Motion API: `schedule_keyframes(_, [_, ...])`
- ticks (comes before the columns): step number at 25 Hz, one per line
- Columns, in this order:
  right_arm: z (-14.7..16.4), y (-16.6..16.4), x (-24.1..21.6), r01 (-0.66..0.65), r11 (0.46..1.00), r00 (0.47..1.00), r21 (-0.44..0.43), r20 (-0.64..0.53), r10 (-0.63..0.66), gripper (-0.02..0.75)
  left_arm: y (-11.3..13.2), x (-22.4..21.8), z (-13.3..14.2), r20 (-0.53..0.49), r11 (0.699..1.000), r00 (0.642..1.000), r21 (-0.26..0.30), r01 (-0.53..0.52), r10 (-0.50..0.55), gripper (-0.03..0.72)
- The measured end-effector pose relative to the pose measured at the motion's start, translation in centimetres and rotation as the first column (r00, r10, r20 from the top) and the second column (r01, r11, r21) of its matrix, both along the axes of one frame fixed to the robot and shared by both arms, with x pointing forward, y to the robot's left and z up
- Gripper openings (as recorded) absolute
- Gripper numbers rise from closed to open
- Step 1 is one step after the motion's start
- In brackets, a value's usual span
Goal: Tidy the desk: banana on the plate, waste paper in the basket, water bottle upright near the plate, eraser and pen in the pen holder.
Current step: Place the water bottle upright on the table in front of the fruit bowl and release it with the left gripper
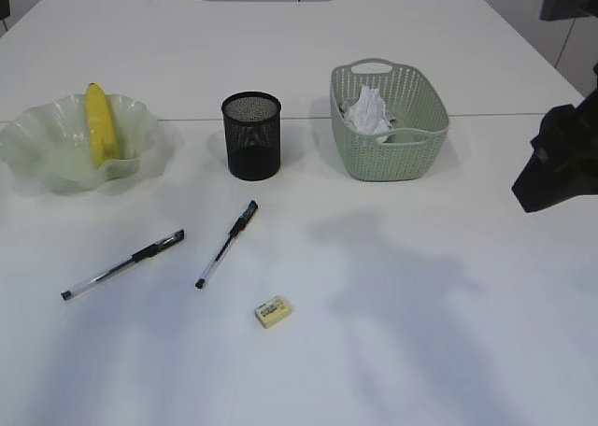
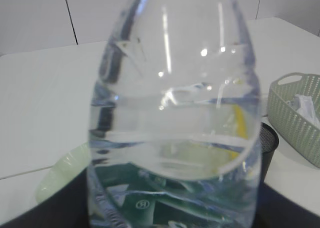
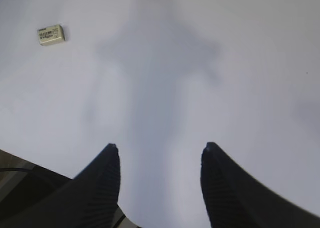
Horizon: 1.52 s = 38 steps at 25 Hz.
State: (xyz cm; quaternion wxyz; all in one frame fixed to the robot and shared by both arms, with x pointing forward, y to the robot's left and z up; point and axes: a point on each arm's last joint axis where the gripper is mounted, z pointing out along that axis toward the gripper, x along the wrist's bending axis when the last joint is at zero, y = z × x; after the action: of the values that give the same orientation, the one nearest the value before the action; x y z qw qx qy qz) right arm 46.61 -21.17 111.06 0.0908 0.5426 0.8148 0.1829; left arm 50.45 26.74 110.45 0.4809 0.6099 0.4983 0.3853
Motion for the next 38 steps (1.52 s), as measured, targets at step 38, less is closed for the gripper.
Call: schedule_keyframes(38, [0.0, 0.0, 0.0, 0.002, 1.0, 1.0, 0.0, -0.001, -0.002, 0.396, 1.9, 0.3, 0.2, -0.029, 0.948, 0.968, -0.2, -0.249, 0.248, 0.391])
